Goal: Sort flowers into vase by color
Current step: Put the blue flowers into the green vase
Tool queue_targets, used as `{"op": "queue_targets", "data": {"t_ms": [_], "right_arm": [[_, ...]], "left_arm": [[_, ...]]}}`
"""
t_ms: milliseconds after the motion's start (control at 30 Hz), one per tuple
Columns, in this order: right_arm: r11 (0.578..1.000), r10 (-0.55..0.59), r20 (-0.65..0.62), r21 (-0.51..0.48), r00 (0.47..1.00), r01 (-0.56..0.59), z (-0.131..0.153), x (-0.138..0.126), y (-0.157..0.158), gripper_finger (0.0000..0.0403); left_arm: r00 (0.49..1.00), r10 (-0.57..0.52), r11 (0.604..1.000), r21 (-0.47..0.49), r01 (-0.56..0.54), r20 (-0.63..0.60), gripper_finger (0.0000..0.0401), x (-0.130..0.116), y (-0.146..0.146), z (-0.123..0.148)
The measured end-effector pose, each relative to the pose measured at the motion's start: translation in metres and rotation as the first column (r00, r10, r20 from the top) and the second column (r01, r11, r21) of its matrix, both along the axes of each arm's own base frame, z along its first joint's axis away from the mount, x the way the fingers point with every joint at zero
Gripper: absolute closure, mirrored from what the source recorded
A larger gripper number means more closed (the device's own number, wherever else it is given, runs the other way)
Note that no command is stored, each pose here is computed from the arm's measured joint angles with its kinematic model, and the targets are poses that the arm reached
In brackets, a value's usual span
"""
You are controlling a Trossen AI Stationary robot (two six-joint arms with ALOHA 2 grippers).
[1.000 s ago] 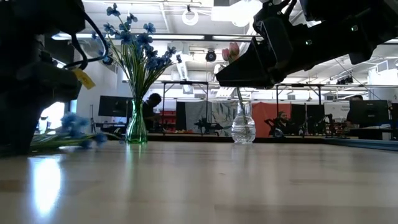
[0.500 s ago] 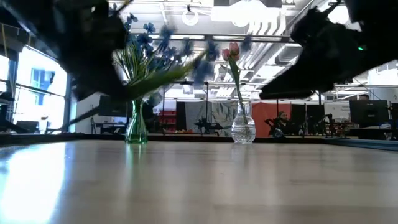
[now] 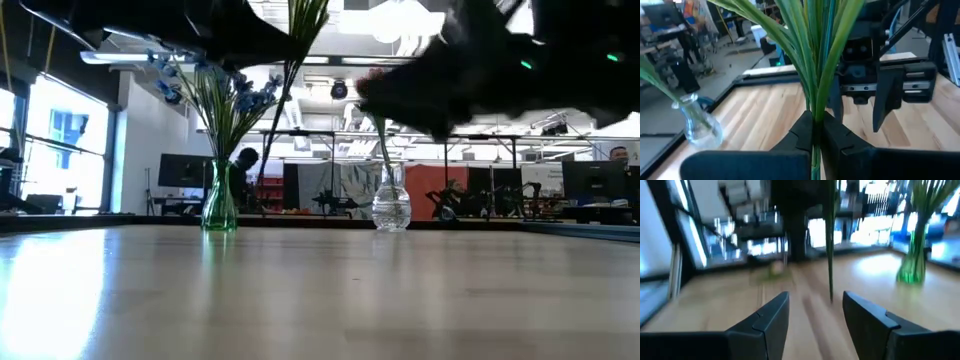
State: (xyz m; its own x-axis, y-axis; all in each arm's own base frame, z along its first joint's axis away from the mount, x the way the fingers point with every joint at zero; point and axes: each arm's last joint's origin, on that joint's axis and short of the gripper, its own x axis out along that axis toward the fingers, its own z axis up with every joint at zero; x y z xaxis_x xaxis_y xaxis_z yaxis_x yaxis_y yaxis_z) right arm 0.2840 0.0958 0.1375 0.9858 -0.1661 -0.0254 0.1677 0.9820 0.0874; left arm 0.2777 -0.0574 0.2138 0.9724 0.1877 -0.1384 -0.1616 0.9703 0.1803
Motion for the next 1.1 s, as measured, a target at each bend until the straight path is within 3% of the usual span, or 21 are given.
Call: {"op": "queue_targets", "data": {"t_ms": [133, 333, 533, 867, 1100], "right_arm": [[0.999, -0.002, 0.096, -0.039, 0.995, 0.006, 0.018, 0.022, -0.004, 0.0204], [0.992, -0.042, 0.175, -0.107, 0.984, 0.061, 0.049, 0.034, -0.008, 0.0146], [0.988, -0.062, 0.08, -0.138, 0.995, 0.073, 0.068, 0.054, -0.011, 0.0136], [0.977, -0.077, -0.12, -0.208, 0.99, 0.05, 0.103, 0.091, -0.006, 0.0187], [0.981, -0.057, -0.132, -0.192, 0.99, 0.031, 0.105, 0.092, -0.005, 0.0288]], "left_arm": [[1.0, -0.008, 1.0, 0.009, 0.008, 0.023, 0.04, 0.0, -0.001, 0.002], [1.0, -0.026, 1.0, 0.012, 0.026, 0.013, 0.04, -0.001, -0.005, 0.002], [1.0, -0.024, 1.0, 0.009, 0.024, 0.02, 0.04, -0.001, -0.005, 0.002], [1.0, -0.009, 1.0, -0.007, 0.009, 0.024, 0.0398, -0.001, -0.005, 0.002], [1.0, 0.01, 1.0, -0.02, -0.011, -0.026, 0.0348, 0.0, 0.001, -0.003]]}}
